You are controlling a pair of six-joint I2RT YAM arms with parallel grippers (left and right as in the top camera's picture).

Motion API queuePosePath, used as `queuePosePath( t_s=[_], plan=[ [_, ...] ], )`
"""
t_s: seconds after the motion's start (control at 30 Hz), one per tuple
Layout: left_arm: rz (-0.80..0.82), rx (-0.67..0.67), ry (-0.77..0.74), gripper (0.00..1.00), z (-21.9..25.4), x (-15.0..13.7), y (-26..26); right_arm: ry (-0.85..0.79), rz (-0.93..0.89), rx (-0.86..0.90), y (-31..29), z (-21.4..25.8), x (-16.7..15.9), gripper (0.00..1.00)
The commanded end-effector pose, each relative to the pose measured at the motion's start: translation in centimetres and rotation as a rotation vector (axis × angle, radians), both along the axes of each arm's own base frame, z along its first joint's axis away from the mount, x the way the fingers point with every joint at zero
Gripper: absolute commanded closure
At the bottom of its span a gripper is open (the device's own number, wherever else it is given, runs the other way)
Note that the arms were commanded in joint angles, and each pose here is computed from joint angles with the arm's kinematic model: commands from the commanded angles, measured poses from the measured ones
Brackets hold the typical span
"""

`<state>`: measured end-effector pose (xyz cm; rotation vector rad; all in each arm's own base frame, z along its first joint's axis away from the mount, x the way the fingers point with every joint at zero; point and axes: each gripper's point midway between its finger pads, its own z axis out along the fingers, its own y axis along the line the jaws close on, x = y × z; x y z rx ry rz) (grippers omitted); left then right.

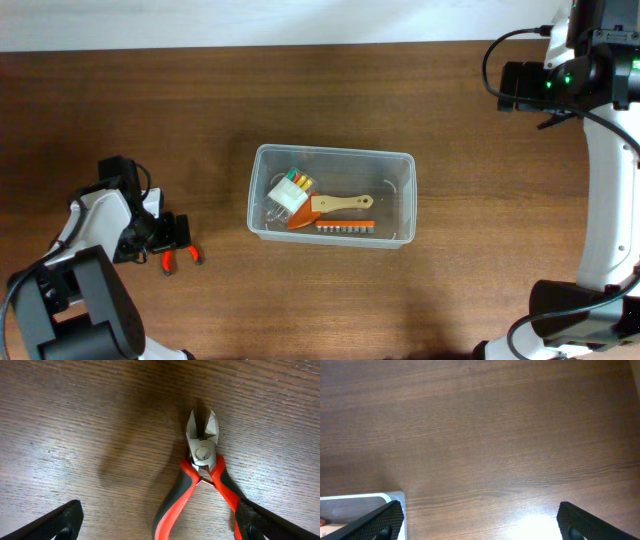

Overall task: Pack container
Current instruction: 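Move the left gripper down over the red pliers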

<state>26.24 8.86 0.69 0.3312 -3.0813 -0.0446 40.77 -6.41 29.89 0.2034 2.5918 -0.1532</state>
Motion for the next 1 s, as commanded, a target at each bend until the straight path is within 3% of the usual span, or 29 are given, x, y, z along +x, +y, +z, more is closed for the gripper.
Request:
queuePosePath(
  t_s=[0.0, 0.47, 0.97],
  plan=[
    [0.059, -0.009, 0.136, 0.01, -2.5, -3.6, 0.1, -0.001, 0.007, -0.007, -0.1, 0.1, 0.0, 0.01],
    [0.148, -0.021, -0.004, 0.01, 1.6, -2.8, 1.7, 0.003, 0.004, -0.032, -0.4, 0.1, 0.0, 0.01],
    [0.148, -0.009, -0.04, 0.01, 0.5, -1.9, 2.1, 0.004, 0.007, -0.033, -0.4, 0.1, 0.0, 0.01]
  ],
)
